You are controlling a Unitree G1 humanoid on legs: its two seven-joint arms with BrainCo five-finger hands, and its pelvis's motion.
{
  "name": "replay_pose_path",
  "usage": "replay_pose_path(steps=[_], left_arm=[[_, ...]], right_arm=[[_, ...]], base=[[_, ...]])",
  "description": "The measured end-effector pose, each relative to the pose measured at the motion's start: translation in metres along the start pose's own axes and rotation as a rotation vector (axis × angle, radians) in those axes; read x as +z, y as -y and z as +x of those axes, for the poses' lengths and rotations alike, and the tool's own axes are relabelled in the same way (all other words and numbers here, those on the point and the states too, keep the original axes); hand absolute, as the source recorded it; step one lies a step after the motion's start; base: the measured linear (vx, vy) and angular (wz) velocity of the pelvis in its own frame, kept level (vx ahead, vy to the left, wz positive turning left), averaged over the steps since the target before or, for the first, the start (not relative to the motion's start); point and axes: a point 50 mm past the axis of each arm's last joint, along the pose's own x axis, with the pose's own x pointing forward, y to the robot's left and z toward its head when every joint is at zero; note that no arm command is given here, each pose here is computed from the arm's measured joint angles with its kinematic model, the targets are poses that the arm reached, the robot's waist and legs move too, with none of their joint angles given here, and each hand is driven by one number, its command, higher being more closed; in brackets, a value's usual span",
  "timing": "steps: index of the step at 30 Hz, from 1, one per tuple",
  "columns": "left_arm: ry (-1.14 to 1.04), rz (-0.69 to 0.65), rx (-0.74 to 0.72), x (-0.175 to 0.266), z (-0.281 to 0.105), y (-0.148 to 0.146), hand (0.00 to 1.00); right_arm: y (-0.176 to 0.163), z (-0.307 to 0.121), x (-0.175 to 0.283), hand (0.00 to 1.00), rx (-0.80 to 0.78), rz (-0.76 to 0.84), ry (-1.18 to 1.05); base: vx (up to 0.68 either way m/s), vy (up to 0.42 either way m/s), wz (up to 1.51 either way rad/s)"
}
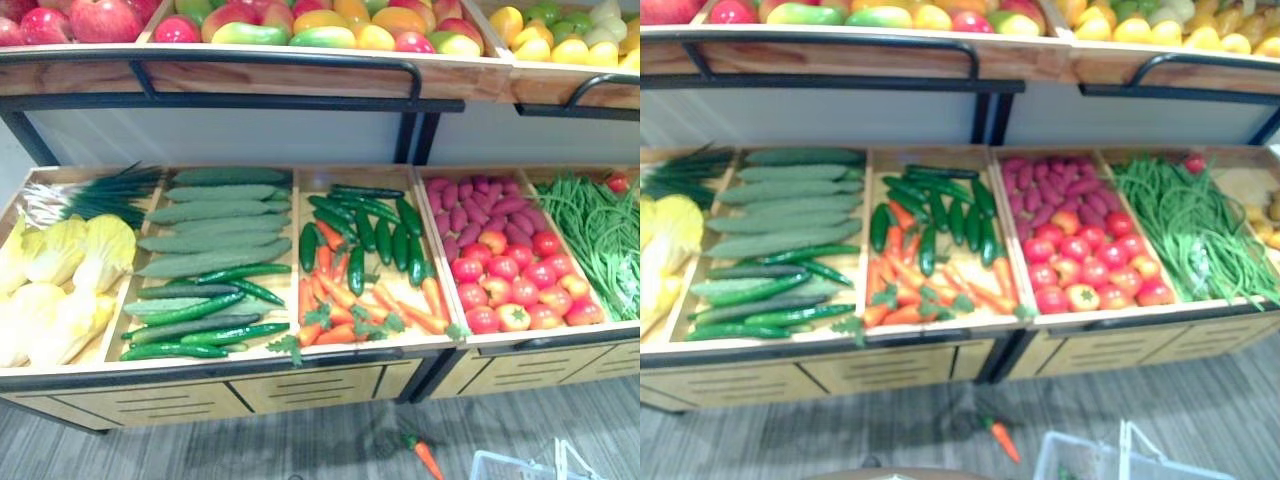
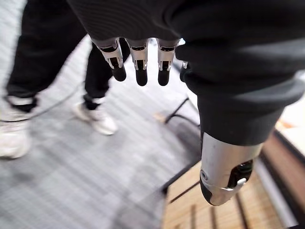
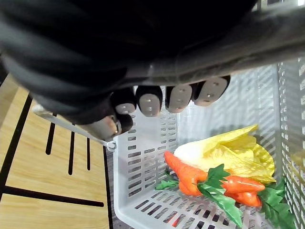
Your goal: Pick vegetable in the basket
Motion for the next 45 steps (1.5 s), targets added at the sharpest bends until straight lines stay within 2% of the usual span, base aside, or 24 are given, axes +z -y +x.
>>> replay_pose_path(steps=[1,3,6,10,14,26,34,37,41,44,45], left_arm=[[-0.040,0.016,-0.028,-0.010,-0.002,0.002,0.00],[-0.139,0.089,-0.172,-0.035,-0.010,0.013,0.00],[-0.133,0.220,-0.360,-0.046,-0.022,0.027,0.00],[-0.038,0.314,-0.556,-0.038,-0.044,0.061,0.00],[0.029,0.327,-0.646,-0.029,-0.056,0.078,0.00],[0.105,0.363,-0.712,-0.016,-0.060,0.089,0.00],[0.270,0.508,-0.742,0.010,-0.060,0.100,0.00],[0.303,0.504,-0.736,0.021,-0.058,0.102,0.00],[0.324,0.490,-0.729,0.031,-0.057,0.105,0.00],[0.271,0.457,-0.754,0.021,-0.065,0.110,0.00],[0.253,0.442,-0.753,0.021,-0.064,0.109,0.00]], right_arm=[[0.000,0.000,0.001,1.00,0.000,0.001,0.001],[-0.001,0.001,0.005,1.00,0.003,0.004,0.011],[-0.002,0.002,0.010,1.00,0.014,-0.006,0.027],[-0.006,0.001,0.012,1.00,0.042,-0.024,0.038],[-0.011,-0.001,0.012,1.00,0.062,-0.049,0.045],[-0.017,-0.002,0.011,1.00,0.077,-0.054,0.050],[-0.025,-0.006,0.026,1.00,0.092,0.006,0.120],[-0.043,-0.010,0.047,1.00,0.141,0.011,0.175],[-0.045,-0.009,0.028,1.00,0.160,-0.003,0.093],[-0.041,-0.005,0.041,1.00,0.155,0.008,0.101],[-0.037,-0.004,0.030,1.00,0.149,-0.007,0.060]], base=[[0.01,0.016,-0.03],[0.02,0.007,-0.05],[0.03,0.007,-0.15],[0.04,0.001,-0.15],[0.04,-0.012,-0.09],[0.03,-0.010,-0.09],[-0.05,0.020,-0.67],[-0.11,0.033,-1.39],[-0.02,-0.050,-1.03],[-0.16,-0.045,-1.52],[-0.08,-0.059,-1.35]])
